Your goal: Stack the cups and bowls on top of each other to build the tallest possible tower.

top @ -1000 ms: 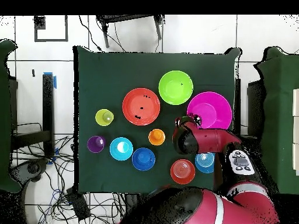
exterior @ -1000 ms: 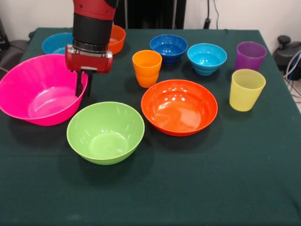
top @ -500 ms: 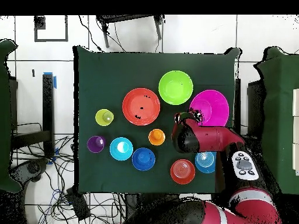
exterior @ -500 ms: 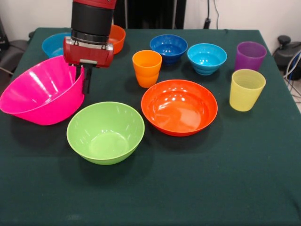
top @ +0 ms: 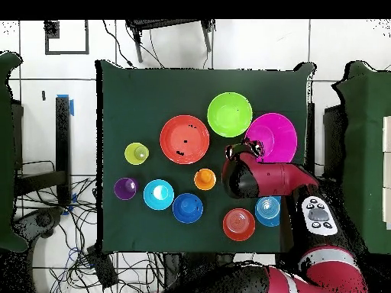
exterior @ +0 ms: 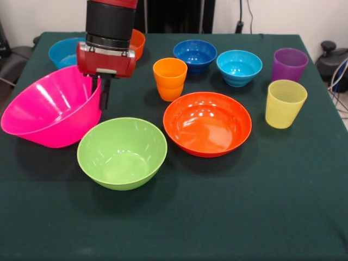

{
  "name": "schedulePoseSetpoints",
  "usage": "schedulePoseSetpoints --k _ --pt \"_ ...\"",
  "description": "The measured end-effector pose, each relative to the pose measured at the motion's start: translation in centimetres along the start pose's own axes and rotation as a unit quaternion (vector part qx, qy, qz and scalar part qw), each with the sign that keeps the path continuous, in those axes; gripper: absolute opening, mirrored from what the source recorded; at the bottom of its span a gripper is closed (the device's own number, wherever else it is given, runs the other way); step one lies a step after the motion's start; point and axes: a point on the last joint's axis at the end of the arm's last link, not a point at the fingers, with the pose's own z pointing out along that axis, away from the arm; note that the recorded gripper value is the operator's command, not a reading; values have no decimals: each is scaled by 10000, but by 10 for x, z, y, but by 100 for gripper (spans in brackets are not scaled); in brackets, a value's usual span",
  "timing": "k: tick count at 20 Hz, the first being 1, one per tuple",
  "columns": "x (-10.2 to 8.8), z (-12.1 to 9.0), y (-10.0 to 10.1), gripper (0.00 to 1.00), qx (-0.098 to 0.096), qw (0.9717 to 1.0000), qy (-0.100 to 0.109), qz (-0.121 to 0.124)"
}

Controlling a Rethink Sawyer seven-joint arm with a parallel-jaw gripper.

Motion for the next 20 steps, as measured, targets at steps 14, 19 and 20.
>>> schedulePoseSetpoints --k 14,19,20 --pt "8 -2 14 0 -128 9999 71 -5" --pt "9 -7 15 0 -144 9998 106 -12" --pt "9 -10 15 0 -146 9998 124 -14"
